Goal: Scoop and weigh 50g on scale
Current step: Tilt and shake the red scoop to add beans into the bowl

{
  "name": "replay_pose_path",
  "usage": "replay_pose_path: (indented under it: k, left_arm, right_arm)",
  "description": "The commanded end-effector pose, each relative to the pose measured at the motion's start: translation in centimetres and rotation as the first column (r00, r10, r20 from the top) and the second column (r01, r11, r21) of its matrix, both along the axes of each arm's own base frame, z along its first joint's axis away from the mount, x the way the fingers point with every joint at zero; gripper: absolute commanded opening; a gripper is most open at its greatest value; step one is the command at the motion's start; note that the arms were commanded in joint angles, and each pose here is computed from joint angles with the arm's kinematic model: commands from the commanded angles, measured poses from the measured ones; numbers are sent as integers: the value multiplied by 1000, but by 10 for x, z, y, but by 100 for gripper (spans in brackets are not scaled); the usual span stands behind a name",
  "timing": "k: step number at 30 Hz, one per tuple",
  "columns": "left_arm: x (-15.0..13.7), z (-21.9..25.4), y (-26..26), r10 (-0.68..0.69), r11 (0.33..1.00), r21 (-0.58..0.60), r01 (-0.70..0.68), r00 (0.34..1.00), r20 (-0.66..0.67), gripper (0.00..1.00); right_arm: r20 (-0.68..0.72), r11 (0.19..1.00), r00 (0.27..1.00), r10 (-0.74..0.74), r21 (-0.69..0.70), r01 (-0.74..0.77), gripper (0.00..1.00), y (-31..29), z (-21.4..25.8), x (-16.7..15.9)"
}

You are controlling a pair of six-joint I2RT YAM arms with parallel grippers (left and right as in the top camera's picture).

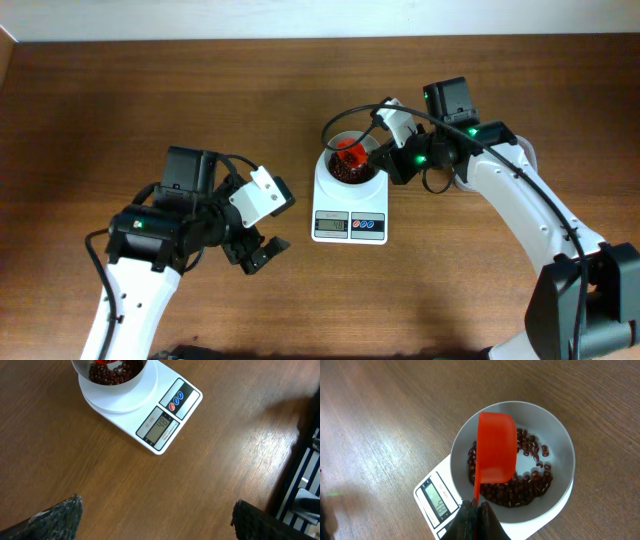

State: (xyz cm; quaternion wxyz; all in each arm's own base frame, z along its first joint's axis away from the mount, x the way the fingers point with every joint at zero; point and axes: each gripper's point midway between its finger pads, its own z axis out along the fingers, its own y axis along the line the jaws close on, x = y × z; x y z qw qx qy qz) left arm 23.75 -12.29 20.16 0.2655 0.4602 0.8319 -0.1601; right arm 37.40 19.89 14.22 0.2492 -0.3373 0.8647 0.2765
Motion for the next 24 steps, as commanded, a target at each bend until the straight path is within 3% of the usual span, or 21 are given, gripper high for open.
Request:
replay_pose_path:
  k: [1,6,9,11,14,24]
  left_arm:
    - [4,8,0,-14,1000,-4,14,999,31,99]
    - [4,8,0,-14,1000,-4,14,999,31,99]
    - [4,8,0,-14,1000,-4,14,999,31,99]
    - [3,7,0,-14,1000,-4,14,999,30,99]
    - [3,7,0,-14,1000,-4,14,999,30,99]
    - [4,8,0,-14,1000,-4,14,999,31,99]
  right_arm:
    - [56,999,998,20,27,-22,4,4,24,1]
    - [139,998,989,43,-57,-35,4,-5,23,8]
    - [128,996,988,91,-8,-91,4,3,28,-2]
    - [135,993,991,14,-118,2,4,-16,15,10]
    - [127,998,990,58,-35,-54,4,-2,24,4]
    - [72,1000,997,-5,-5,5,4,-2,26,2]
